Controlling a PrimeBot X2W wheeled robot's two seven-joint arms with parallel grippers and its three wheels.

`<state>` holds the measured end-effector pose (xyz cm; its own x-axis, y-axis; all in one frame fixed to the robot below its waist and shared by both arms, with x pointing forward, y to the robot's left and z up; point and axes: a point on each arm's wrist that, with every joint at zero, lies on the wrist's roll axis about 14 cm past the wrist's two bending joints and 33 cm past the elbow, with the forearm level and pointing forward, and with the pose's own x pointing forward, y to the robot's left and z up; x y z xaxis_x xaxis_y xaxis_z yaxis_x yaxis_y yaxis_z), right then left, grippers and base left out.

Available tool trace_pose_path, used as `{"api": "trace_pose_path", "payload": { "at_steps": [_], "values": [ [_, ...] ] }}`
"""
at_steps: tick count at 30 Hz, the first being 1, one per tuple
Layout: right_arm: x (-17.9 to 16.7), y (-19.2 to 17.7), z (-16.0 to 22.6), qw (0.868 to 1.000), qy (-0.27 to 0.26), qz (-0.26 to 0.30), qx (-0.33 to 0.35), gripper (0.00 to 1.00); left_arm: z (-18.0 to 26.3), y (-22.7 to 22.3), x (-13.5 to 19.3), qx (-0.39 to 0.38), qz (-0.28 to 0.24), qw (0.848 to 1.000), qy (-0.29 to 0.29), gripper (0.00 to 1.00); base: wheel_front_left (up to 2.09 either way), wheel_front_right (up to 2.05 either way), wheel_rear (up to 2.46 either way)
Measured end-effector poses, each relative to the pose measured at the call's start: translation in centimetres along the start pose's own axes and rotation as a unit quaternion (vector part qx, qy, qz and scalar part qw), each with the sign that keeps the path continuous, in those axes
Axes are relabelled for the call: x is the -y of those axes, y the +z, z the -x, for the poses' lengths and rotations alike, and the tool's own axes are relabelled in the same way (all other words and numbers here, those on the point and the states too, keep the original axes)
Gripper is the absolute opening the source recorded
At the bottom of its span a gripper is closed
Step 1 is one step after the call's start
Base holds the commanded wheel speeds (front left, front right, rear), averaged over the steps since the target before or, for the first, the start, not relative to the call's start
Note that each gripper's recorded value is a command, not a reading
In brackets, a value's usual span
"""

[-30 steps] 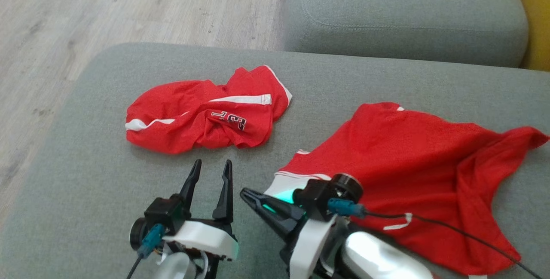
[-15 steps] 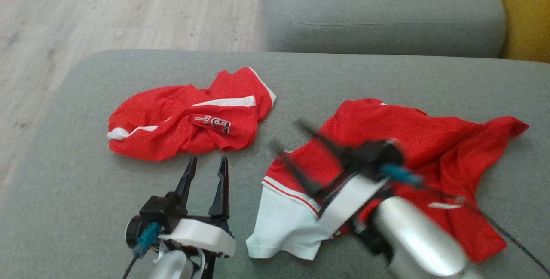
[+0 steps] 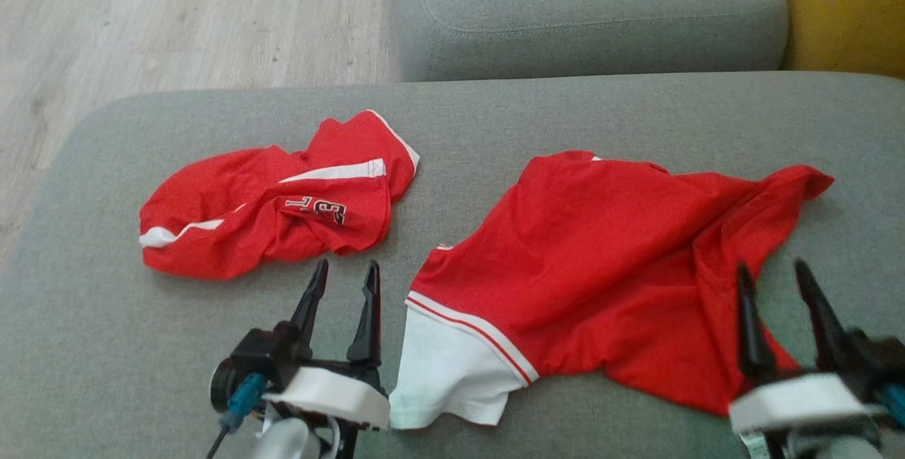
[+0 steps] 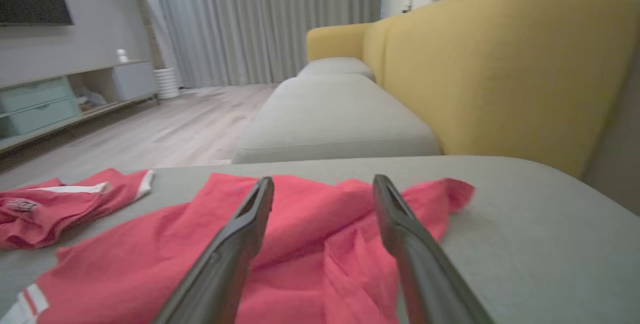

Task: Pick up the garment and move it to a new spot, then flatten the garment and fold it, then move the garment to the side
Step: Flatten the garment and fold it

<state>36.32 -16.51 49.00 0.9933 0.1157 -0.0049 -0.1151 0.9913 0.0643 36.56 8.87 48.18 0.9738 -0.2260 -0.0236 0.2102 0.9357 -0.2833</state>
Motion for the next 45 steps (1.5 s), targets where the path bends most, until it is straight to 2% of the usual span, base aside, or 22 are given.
{"api": "trace_pose_path", "payload": {
  "at_steps": [5,10,16,20,26,33,39,40,41,42,45],
  "values": [
    [1.6,-2.3,2.7,0.999,-0.032,-0.004,-0.029,1.00,0.3,-0.9,0.2,-0.012,0.003,1.000,-0.005,1.00,0.00,0.00,0.00],
    [2.0,-1.8,2.6,0.999,-0.041,-0.017,-0.019,1.00,0.3,-1.4,0.6,-0.021,0.004,1.000,-0.015,1.00,0.00,0.00,0.00],
    [2.2,-2.1,2.7,0.999,-0.043,-0.017,-0.022,1.00,1.2,-5.0,2.5,-0.101,-0.002,0.993,-0.059,1.00,0.00,0.00,0.00],
    [2.4,-2.5,2.7,0.998,-0.048,-0.023,-0.027,1.00,2.6,-8.3,2.8,-0.188,-0.016,0.979,-0.080,1.00,0.00,0.00,0.00],
    [2.8,-2.7,2.5,0.997,-0.057,-0.037,-0.028,1.00,5.0,-11.8,1.7,-0.287,-0.030,0.955,-0.074,1.00,0.00,0.00,0.00],
    [3.4,-3.1,2.7,0.996,-0.067,-0.038,-0.033,1.00,5.3,-13.0,1.6,-0.334,-0.040,0.939,-0.070,1.00,0.00,0.00,0.00],
    [3.7,-3.3,2.8,0.996,-0.073,-0.038,-0.034,1.00,5.6,-13.6,2.3,-0.370,-0.055,0.923,-0.094,1.00,0.00,0.00,0.00],
    [3.8,-3.4,2.9,0.996,-0.074,-0.039,-0.035,1.00,5.7,-13.5,2.4,-0.373,-0.059,0.921,-0.099,0.93,0.00,0.00,0.00],
    [3.8,-3.4,2.9,0.996,-0.075,-0.039,-0.036,1.00,5.7,-13.5,2.4,-0.376,-0.062,0.919,-0.103,0.42,0.00,0.00,0.00],
    [3.8,-3.5,2.9,0.996,-0.075,-0.039,-0.037,1.00,5.8,-13.6,2.5,-0.380,-0.064,0.917,-0.105,0.00,0.00,0.00,0.00],
    [4.0,-3.5,3.0,0.995,-0.078,-0.039,-0.036,1.00,6.3,-13.8,3.4,-0.394,-0.058,0.909,-0.123,0.00,0.00,0.00,0.00]
  ]
}}
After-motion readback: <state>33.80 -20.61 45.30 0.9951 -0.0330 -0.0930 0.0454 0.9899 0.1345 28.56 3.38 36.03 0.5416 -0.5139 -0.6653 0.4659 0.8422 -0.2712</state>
